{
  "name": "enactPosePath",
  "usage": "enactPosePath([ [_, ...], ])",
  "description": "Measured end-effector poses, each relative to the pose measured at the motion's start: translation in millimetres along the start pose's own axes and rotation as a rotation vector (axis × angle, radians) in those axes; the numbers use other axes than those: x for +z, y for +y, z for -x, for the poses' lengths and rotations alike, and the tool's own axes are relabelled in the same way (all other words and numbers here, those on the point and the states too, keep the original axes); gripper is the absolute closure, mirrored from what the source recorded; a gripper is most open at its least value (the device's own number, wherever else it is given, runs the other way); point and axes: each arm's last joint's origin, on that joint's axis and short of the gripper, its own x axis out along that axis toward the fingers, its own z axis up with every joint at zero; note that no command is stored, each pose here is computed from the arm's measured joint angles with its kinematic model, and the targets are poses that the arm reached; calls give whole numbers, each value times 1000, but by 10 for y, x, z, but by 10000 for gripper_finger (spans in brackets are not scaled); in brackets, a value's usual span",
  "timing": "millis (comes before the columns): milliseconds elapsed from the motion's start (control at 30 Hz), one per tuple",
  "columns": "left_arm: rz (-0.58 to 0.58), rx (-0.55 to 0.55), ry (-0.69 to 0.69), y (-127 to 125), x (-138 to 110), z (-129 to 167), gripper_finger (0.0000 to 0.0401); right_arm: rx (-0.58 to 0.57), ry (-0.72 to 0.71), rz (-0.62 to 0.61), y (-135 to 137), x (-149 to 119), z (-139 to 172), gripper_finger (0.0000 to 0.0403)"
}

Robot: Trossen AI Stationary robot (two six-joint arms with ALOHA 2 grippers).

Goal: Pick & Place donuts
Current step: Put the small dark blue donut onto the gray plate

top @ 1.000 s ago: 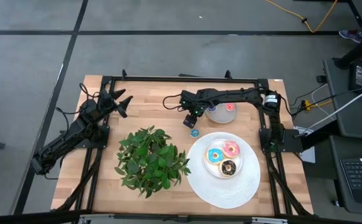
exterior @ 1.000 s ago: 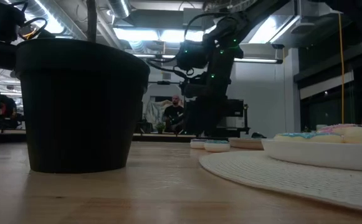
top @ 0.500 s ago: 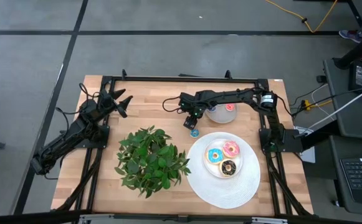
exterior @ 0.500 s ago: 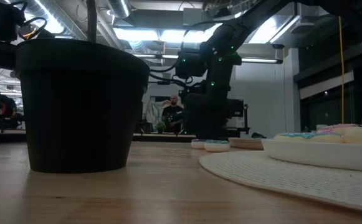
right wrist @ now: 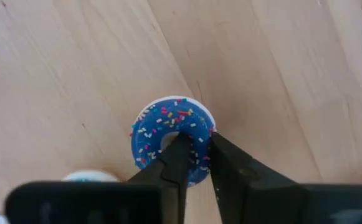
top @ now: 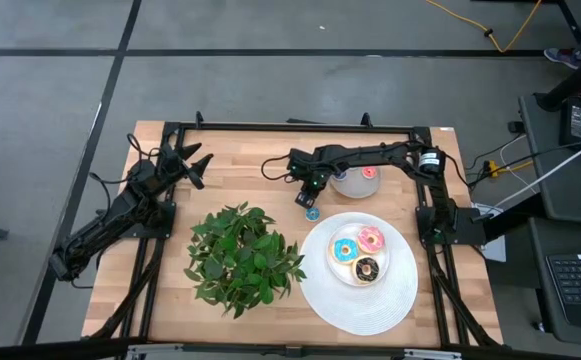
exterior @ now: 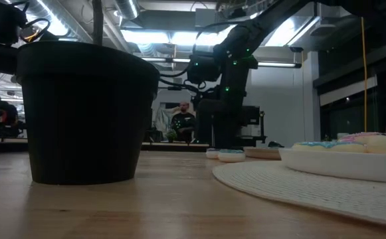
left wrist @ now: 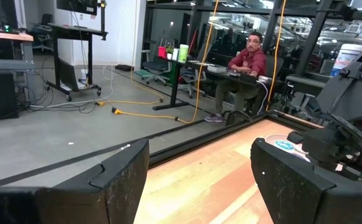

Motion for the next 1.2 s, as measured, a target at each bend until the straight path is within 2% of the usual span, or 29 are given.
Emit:
enactPosePath([
  [267,0,0,0,0,0,0,131,-5,28,28,25,63,182,368],
  [767,0,0,0,0,1,0,131,5,-5,96,166,325,800,369],
  [1200,0,1,0,0,0,0,131,20,-49,121,320,410,1235,370],
])
